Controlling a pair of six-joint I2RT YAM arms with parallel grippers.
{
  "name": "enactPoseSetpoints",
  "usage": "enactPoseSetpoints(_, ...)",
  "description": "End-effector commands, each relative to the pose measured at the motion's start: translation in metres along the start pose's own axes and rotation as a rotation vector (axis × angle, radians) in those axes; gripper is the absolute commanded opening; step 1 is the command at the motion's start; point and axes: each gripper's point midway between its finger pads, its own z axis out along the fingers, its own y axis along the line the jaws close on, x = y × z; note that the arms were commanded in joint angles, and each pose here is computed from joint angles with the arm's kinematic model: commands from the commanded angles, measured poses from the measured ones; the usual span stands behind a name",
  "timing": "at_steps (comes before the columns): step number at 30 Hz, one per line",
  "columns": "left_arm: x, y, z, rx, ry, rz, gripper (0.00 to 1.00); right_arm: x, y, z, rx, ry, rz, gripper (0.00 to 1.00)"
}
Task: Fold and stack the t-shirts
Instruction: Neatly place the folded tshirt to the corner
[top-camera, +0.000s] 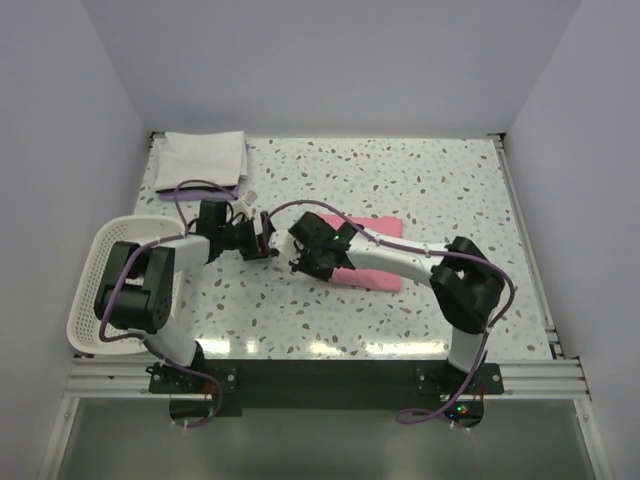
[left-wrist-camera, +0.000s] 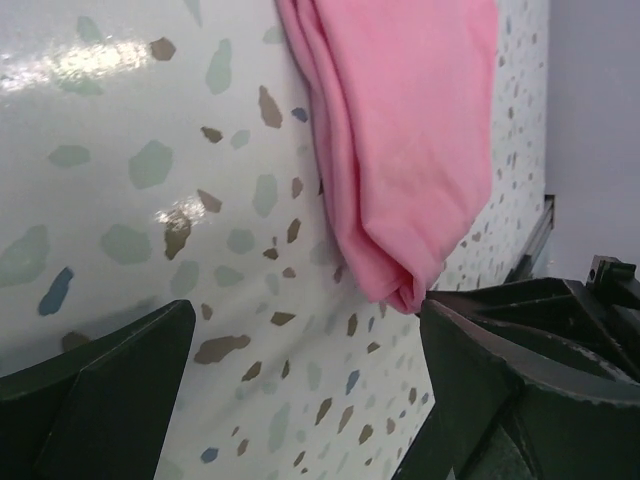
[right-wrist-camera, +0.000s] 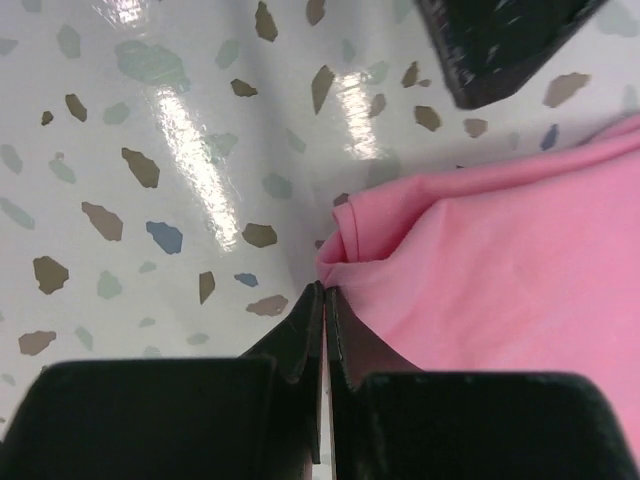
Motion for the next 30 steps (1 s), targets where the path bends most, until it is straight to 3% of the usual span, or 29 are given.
enactPoseSetpoints(1, -0.024, -0.038, 0.01, 0.163, -0.103, -0.015, 1.0, -0.038, -0.011, -0.043, -0.004, -0.172, 0.001, 0.0)
enactPoseSetpoints(5, -0.022, -0.041, 0.021, 0.189, -0.13, -0.113, 1.0, -0.038, -0.017, -0.048, 0.016, -0.192, -0.013, 0.0)
enactPoseSetpoints(15, 0.002, -0.049, 0.057, 0.25, -0.055, -0.335, 1.0, -0.043, -0.016, -0.048, 0.001, -0.2, -0.012, 0.0)
enactPoseSetpoints(27, 0.021, -0.06, 0.101, 0.263, 0.051, -0.409, 1.0, -0.05, -0.016, -0.04, -0.012, -0.198, -0.004, 0.0)
enactPoseSetpoints(28, 0.021, -0.059, 0.102, 0.26, 0.055, -0.413, 0.99, -0.05, -0.017, -0.04, -0.006, -0.197, -0.004, 0.0)
enactPoseSetpoints(30, 0.019, -0.057, 0.106, 0.25, 0.065, -0.412, 0.88, -0.053, -0.019, -0.04, 0.003, -0.203, -0.001, 0.0)
